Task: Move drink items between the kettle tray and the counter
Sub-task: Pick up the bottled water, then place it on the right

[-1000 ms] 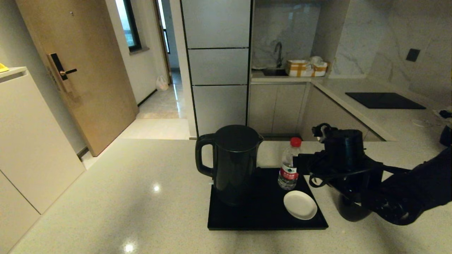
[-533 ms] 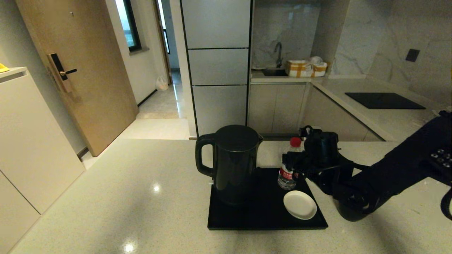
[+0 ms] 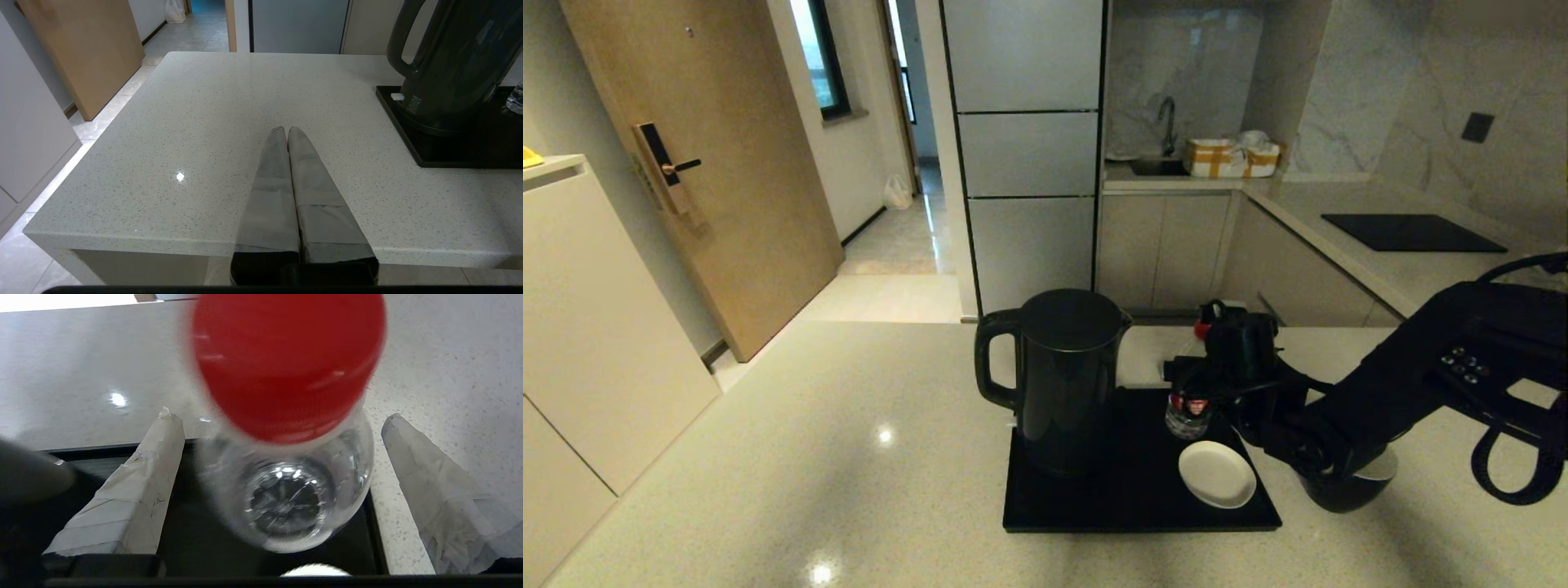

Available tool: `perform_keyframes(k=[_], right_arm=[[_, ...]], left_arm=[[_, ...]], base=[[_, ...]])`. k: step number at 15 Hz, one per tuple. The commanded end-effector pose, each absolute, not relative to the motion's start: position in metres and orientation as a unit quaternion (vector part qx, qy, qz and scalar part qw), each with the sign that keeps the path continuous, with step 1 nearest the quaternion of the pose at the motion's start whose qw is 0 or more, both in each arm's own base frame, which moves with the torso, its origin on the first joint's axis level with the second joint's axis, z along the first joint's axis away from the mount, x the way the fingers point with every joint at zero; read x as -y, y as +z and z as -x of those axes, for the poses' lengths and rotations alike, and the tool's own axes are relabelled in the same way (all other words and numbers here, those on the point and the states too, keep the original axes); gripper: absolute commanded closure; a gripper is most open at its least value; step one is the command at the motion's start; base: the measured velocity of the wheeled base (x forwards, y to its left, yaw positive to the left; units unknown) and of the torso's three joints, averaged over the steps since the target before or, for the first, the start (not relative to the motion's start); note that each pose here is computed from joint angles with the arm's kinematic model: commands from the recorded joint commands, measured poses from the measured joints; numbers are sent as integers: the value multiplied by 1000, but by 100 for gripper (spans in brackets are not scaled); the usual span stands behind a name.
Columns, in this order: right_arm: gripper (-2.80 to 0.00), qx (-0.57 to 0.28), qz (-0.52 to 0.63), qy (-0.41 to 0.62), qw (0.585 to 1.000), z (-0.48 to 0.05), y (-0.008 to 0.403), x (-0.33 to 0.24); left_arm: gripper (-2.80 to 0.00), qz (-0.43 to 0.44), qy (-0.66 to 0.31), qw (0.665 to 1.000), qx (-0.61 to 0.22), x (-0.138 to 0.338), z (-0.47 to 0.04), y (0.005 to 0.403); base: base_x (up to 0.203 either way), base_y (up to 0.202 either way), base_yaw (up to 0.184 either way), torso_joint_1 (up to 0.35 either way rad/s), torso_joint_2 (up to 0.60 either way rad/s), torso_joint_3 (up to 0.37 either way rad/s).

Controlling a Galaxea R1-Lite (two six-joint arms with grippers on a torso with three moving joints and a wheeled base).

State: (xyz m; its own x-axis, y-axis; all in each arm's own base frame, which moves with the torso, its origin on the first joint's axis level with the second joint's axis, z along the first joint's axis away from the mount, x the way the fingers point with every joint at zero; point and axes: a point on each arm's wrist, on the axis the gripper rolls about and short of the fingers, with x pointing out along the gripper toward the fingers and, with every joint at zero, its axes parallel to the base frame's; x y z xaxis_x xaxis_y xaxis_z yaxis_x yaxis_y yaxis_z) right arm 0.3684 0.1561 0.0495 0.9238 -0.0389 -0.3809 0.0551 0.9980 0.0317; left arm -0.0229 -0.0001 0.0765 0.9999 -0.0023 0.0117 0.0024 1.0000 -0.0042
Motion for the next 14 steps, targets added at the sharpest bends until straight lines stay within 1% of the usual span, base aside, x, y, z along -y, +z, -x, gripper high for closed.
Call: perform_keyframes(k=[1, 8, 9, 10, 14], right_arm=[[0, -200, -19, -32, 979, -374, 40, -153], [0, -195, -22, -35, 980, -372, 48, -149], [0, -189, -26, -34, 981, -370, 57, -148], [0, -178, -32, -34, 983, -365, 74, -146], [0, -139, -50, -55, 988, -336, 153, -123]], left_arm=[[0, 2, -2, 1000, 6, 0, 23, 77], [0, 2, -1, 1000, 6, 0, 23, 77], [0, 2, -1, 1000, 6, 0, 23, 77], [0, 2, -2, 1000, 6, 0, 23, 77], [0, 2, -1, 1000, 6, 0, 23, 77]], base=[[0, 0, 0, 0, 0, 0], [0, 0, 0, 0, 0, 0], [0, 0, 0, 0, 0, 0], [0, 0, 0, 0, 0, 0], [0, 0, 0, 0, 0, 0]])
